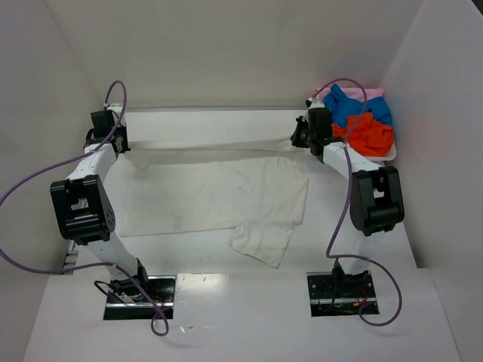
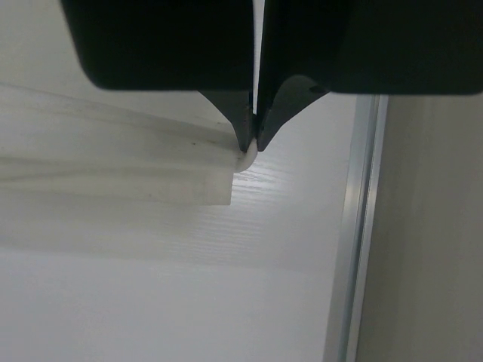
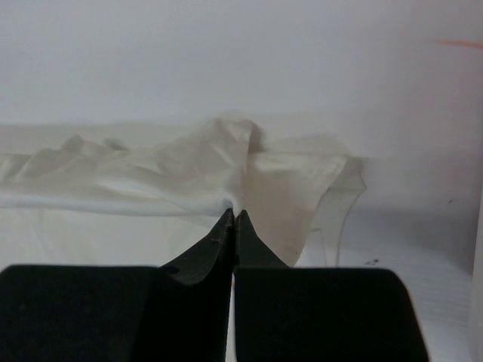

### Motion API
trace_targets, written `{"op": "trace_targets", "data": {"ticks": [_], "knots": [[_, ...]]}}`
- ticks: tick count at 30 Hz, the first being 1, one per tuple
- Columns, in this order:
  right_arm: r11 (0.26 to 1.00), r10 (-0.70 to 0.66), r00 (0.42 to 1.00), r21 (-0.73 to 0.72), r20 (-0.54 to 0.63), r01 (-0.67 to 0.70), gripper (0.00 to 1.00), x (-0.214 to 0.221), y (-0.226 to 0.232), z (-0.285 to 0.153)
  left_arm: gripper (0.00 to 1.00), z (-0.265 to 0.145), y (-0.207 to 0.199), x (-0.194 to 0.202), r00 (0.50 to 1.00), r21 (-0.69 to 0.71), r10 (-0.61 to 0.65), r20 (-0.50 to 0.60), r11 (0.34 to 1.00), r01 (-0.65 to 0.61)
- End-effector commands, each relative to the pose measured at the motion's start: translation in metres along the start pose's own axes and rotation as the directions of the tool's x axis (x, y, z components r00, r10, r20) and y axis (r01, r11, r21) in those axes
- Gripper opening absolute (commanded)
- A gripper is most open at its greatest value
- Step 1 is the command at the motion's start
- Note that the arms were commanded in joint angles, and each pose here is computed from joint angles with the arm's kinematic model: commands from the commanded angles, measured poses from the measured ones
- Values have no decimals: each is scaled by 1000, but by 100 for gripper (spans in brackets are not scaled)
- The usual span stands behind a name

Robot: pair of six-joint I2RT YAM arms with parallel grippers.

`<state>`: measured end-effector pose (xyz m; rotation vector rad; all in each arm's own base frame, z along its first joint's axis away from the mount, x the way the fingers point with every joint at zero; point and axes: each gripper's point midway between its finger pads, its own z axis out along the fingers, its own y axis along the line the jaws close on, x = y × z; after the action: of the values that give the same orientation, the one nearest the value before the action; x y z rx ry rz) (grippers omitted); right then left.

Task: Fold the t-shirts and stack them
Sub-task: Fold the flattened tshirt in 1/3 of the way

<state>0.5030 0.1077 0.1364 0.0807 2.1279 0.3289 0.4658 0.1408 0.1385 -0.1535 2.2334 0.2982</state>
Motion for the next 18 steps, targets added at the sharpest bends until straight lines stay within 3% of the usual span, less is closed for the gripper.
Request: {"op": "trace_targets", "data": {"ticks": [1,10,13,18], "knots": [[1000,20,990,13,142,-22,0,-40,2,-26,0,-8,22,-28,994,-87,29,105,996,-20],[998,49,989,19,140,-52,0,-23,-2,-39,0,-13,29,-19,994,-135,17,108,991,-2],[998,49,989,40,139,-55,0,-19,-7,-42,0,-18,28,-38,990,-133,21,136,991,-2],[998,38,979,38,201,-46,0,-52,-10,-50,0,-14,29,-70,986,-117,11,164,993,9]]}}
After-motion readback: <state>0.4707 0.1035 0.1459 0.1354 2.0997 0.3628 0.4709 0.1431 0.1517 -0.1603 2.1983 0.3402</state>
